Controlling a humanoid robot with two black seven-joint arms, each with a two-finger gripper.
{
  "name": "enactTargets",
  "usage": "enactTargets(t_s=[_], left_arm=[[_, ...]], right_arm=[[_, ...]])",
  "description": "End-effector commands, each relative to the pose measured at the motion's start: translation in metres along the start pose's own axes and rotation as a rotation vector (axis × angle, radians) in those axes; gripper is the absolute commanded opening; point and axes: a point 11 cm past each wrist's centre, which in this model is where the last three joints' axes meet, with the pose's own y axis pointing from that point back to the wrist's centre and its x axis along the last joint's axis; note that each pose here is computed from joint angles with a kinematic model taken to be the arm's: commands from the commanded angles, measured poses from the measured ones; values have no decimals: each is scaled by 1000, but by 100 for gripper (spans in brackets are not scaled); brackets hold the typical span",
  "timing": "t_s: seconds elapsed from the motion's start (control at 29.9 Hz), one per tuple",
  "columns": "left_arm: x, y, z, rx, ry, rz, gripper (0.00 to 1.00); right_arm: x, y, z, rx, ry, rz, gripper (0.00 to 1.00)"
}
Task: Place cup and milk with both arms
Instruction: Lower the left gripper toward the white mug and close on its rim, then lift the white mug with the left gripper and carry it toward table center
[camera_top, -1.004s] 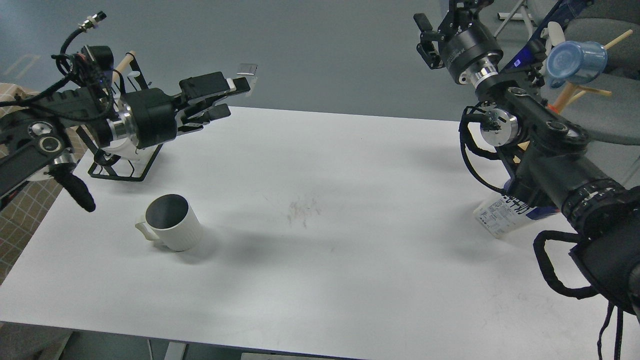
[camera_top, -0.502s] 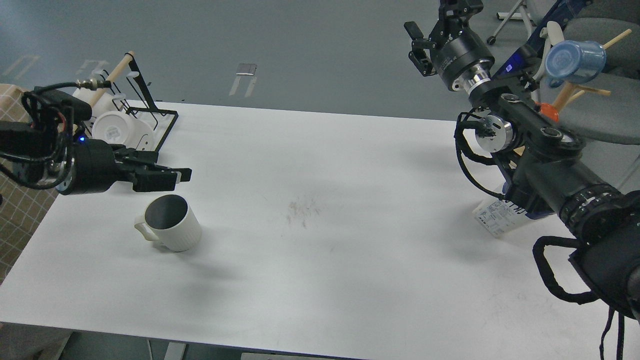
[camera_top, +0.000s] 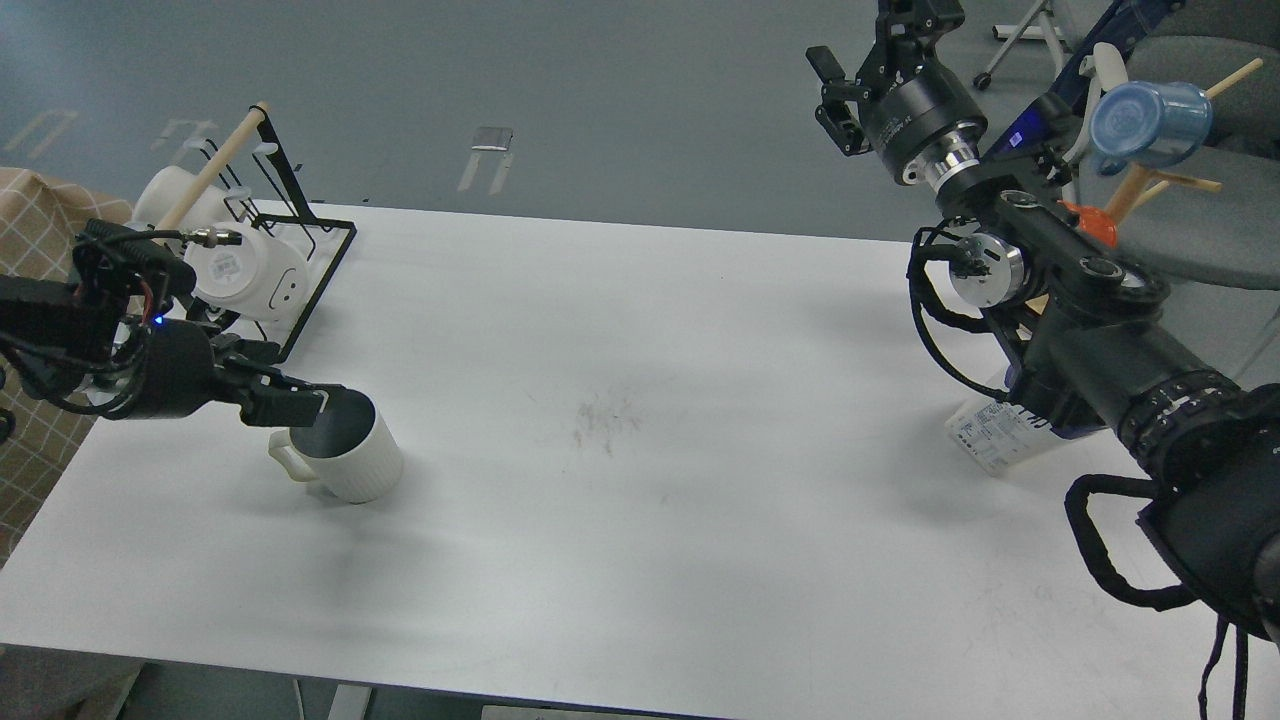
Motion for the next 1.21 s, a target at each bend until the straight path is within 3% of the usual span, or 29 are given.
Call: enactTargets(t_s=[0.0, 0.54, 0.77, 0.8, 0.94, 0.97, 1.17], left_arm=[[-6, -8, -1, -3, 16, -18, 98], [-25, -27, 0, -9, 30, -71, 93], [-27, -33, -1, -7, 38, -76, 61], [-28, -33, -3, -2, 40, -77, 44], [-27, -33, -4, 4, 41, -76, 4], [-27, -33, -4, 4, 41, -76, 0], [-28, -31, -6, 10, 34, -79, 0]], right_arm=[[0, 0, -1, 1, 0, 1, 100], [0, 0, -1, 1, 1, 2, 100], [0, 0, -1, 1, 1, 3, 100], [0, 0, -1, 1, 1, 3, 100], [0, 0, -1, 1, 1, 3, 100], [0, 0, -1, 1, 1, 3, 100], [0, 0, 0, 0, 2, 3, 100]])
